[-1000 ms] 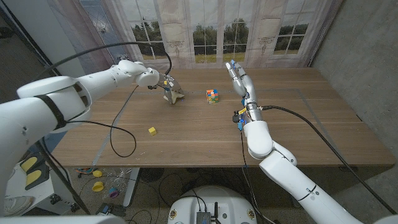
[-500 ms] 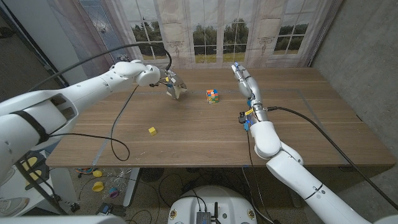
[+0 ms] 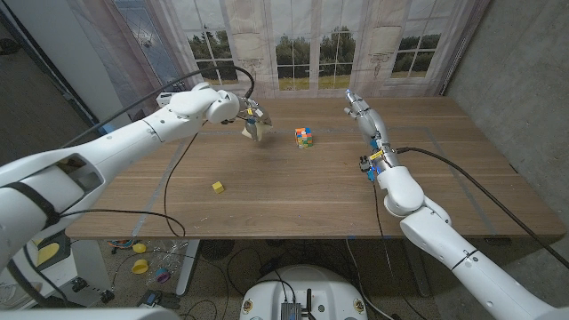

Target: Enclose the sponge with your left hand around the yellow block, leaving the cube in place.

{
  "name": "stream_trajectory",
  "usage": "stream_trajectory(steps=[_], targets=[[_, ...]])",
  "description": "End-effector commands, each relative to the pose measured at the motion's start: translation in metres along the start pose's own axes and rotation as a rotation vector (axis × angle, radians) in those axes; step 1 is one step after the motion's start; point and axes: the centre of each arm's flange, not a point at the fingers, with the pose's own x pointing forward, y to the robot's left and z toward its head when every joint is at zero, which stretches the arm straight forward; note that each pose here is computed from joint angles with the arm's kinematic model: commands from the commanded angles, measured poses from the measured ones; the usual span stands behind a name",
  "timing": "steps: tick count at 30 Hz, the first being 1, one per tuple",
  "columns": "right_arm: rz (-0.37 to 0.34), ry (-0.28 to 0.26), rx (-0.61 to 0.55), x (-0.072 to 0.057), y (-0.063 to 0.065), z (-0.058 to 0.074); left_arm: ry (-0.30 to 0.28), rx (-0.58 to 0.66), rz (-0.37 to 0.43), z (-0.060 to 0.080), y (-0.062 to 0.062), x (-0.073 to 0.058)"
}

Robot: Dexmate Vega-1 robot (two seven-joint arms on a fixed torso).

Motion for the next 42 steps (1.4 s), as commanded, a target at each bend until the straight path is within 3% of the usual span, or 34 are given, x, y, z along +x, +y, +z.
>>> stream_trajectory(steps=[1, 11, 30, 42], targets=[[0.063, -0.017, 0.048, 0.010, -0.041, -0.015, 0.062, -0.039, -0.059, 0.030, 0.010, -0.032], [0.086, -0.033, 0.069, 0.011, -0.054, -0.019, 0.108, -0.069, -0.104, 0.050, 0.005, -0.056], [0.092, -0.079, 0.079, 0.013, -0.066, -0.015, 0.186, -0.135, -0.150, 0.067, -0.015, -0.094], [0.121, -0.094, 0.107, 0.026, -0.067, -0.021, 0.251, -0.178, -0.203, 0.080, -0.031, -0.121]])
